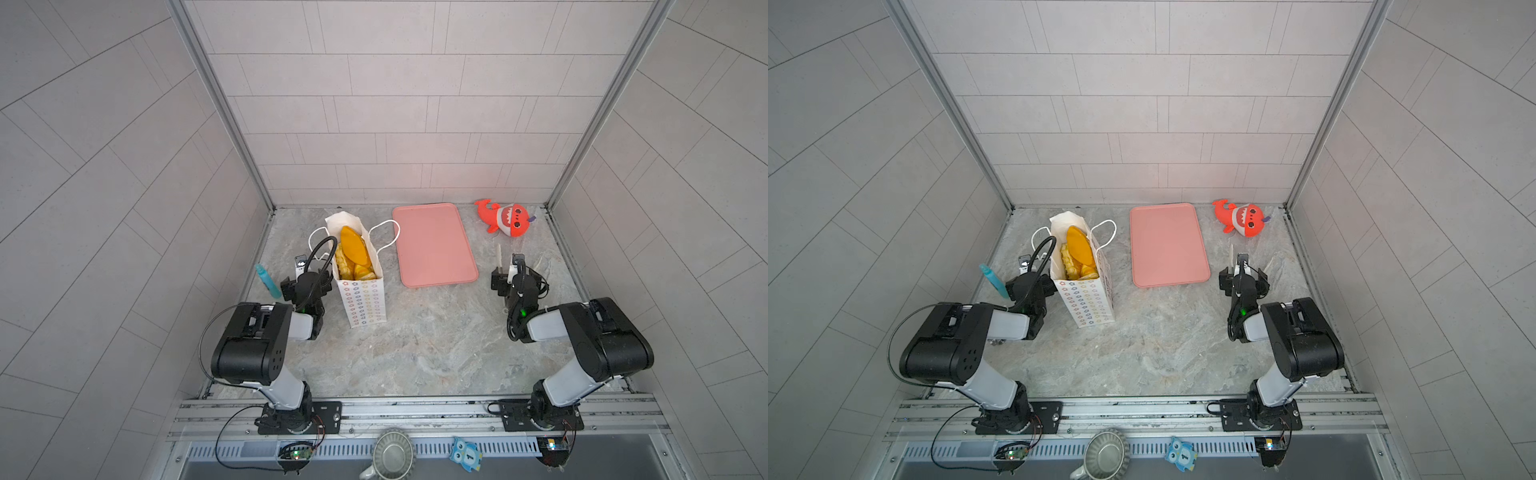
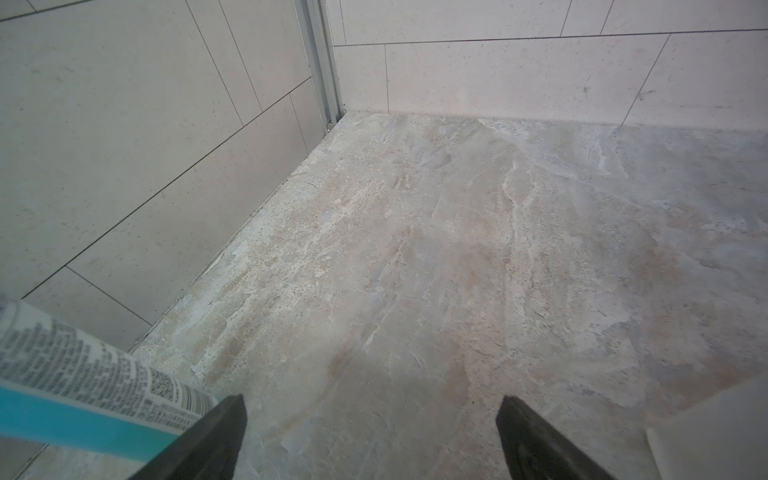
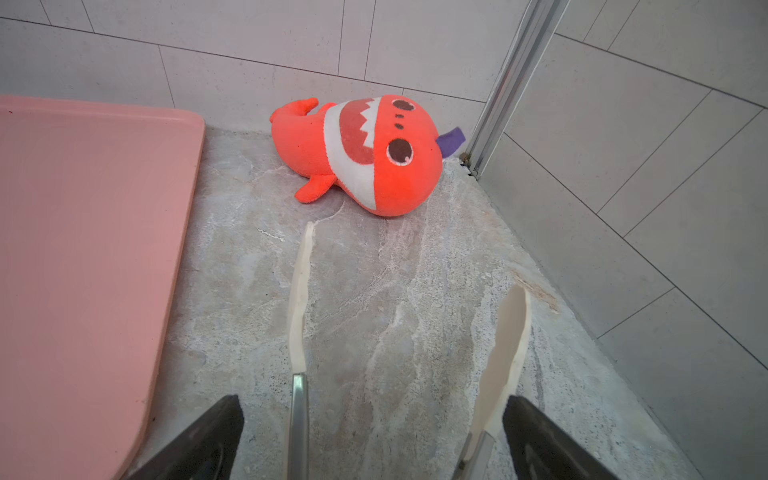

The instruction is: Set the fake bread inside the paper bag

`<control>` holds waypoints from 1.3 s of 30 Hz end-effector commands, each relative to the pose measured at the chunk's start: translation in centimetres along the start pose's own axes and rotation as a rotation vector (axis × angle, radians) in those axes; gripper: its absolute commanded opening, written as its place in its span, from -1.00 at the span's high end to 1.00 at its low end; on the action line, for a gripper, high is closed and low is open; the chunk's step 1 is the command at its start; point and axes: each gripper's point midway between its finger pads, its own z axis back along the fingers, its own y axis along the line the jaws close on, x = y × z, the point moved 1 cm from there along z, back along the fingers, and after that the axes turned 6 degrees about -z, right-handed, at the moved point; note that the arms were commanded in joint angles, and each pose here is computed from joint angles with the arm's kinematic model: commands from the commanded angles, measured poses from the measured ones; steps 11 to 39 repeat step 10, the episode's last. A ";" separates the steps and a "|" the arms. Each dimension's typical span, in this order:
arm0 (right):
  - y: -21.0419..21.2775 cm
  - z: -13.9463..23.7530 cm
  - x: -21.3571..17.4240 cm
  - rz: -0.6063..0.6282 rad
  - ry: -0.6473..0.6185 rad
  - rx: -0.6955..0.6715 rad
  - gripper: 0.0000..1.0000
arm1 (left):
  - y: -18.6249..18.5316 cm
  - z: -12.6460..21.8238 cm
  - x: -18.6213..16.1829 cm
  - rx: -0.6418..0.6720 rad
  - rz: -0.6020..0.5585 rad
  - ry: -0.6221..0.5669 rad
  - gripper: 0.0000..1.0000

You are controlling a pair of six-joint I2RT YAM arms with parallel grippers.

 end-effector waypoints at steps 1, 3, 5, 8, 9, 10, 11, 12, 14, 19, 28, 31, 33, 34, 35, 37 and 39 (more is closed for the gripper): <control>-0.2 0.1 0.1 0.016 -0.004 -0.011 -0.99 | 0.0 -0.2 1.0 0.011 0.006 -0.035 -1.00; -0.1 -0.1 0.0 0.019 0.007 -0.007 -0.99 | 0.0 -0.1 1.0 0.011 0.006 -0.035 -1.00; 0.0 -0.4 -0.1 0.005 0.028 0.018 -0.99 | 0.0 -0.2 1.1 0.010 0.007 -0.037 -1.00; 0.0 -0.4 -0.1 0.002 0.026 0.019 -0.99 | 0.0 -0.2 1.1 0.011 0.005 -0.034 -1.00; 0.0 -0.4 0.0 0.003 0.023 0.020 -0.99 | 0.0 -0.2 1.0 0.012 0.005 -0.033 -1.00; -0.1 -0.2 0.1 0.001 0.013 0.020 -0.99 | -0.1 -0.2 1.1 0.012 0.004 -0.034 -1.00; -0.1 -0.2 0.1 0.001 0.013 0.020 -0.99 | -0.1 -0.2 1.1 0.012 0.004 -0.034 -1.00; -0.1 -0.2 0.1 0.001 0.013 0.020 -0.99 | -0.1 -0.2 1.1 0.012 0.004 -0.034 -1.00; -0.1 -0.2 0.1 0.001 0.013 0.020 -0.99 | -0.1 -0.2 1.1 0.012 0.004 -0.034 -1.00; -0.1 -0.2 0.1 0.001 0.013 0.020 -0.99 | -0.1 -0.2 1.1 0.012 0.004 -0.034 -1.00; -0.1 -0.2 0.1 0.001 0.013 0.020 -0.99 | -0.1 -0.2 1.1 0.012 0.004 -0.034 -1.00; -0.1 -0.2 0.1 0.001 0.013 0.020 -0.99 | -0.1 -0.2 1.1 0.012 0.004 -0.034 -1.00; -0.1 -0.2 0.1 0.001 0.013 0.020 -0.99 | -0.1 -0.2 1.1 0.012 0.004 -0.034 -1.00; -0.1 -0.2 0.1 0.001 0.013 0.020 -0.99 | -0.1 -0.2 1.1 0.012 0.004 -0.034 -1.00; -0.1 -0.2 0.1 0.001 0.013 0.020 -0.99 | -0.1 -0.2 1.1 0.012 0.004 -0.034 -1.00; -0.1 -0.2 0.1 0.001 0.013 0.020 -0.99 | -0.1 -0.2 1.1 0.012 0.004 -0.034 -1.00; -0.1 -0.2 0.1 0.001 0.013 0.020 -0.99 | -0.1 -0.2 1.1 0.012 0.004 -0.034 -1.00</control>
